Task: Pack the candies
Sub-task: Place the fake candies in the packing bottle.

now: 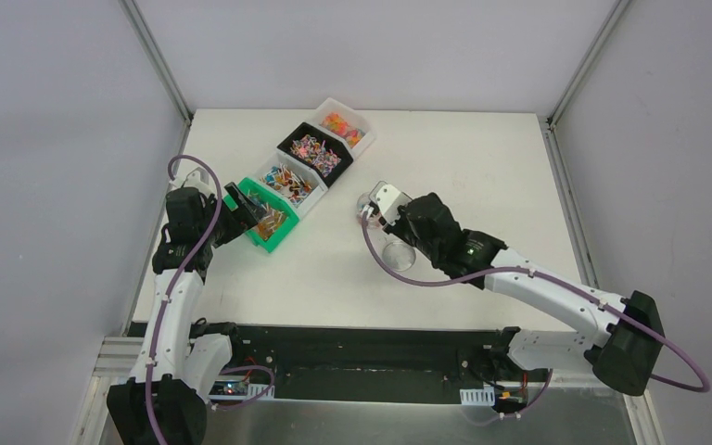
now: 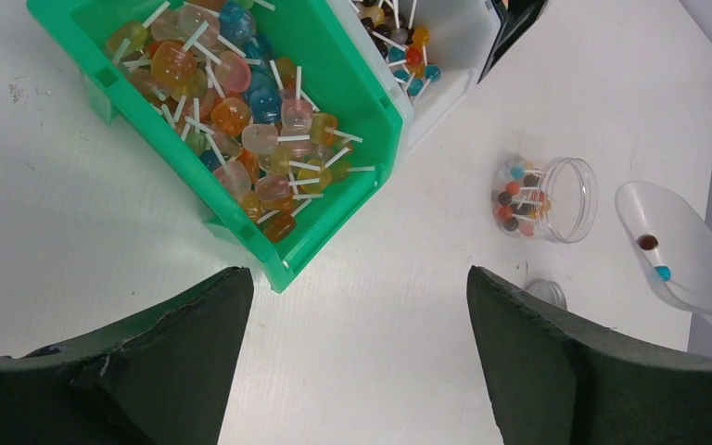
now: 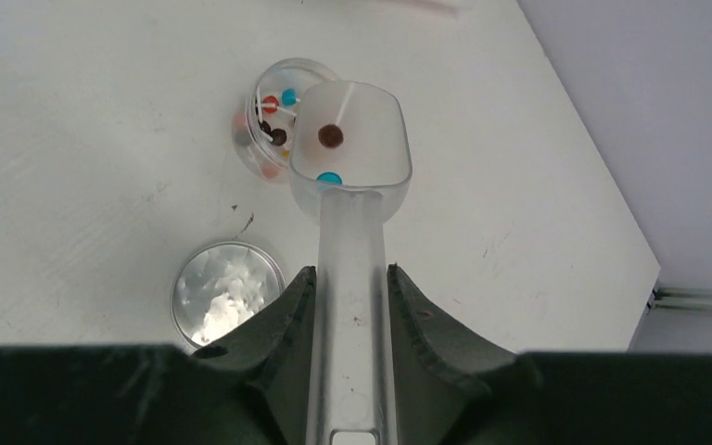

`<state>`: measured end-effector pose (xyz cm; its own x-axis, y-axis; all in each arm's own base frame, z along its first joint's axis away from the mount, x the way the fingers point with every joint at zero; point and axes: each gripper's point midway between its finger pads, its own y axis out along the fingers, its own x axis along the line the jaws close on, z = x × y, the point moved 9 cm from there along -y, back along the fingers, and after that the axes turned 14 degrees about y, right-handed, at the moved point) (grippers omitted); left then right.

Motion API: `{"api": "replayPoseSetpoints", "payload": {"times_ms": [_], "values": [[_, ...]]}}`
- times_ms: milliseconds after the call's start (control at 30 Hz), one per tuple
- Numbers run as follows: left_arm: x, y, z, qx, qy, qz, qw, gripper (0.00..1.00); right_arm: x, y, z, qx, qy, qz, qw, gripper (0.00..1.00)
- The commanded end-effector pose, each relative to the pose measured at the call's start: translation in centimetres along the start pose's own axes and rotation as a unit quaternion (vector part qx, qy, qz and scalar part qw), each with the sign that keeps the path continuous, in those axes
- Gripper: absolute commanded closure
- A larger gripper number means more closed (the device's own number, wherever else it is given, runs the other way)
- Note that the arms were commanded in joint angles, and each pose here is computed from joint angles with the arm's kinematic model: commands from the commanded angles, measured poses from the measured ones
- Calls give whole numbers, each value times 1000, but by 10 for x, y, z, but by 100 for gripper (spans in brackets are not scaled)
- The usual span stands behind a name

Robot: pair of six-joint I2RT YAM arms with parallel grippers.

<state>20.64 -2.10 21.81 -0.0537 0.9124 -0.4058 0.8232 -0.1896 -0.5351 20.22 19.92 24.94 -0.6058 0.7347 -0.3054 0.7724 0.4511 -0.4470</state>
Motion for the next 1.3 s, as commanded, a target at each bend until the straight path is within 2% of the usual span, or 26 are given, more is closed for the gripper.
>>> {"api": "replayPoseSetpoints", "payload": {"times_ms": [0,233,400,667,900,1100,1267], "values": [[-2,-3,-4,-25,8,8,1000,12,-8,-3,-12,20,-18,23,999,100],[-2,-5,-5,-30,10,7,999,12,-5,6,-10,88,-50,28,994,100],[-2,-5,-6,-31,10,4,999,12,-5,5,-14,104,-66,33,992,100],[1,-2,-4,-28,6,-7,1000,12,-6,-3,-29,74,-43,19,996,100],[10,11,1,1,-27,-45,999,18,-7,0,-61,44,4,23,999,100],[22,18,7,6,-70,-114,991,27,5,22,-88,50,24,-3,998,100],[27,25,11,23,-84,-135,987,29,20,50,-107,54,27,-21,998,100]]}}
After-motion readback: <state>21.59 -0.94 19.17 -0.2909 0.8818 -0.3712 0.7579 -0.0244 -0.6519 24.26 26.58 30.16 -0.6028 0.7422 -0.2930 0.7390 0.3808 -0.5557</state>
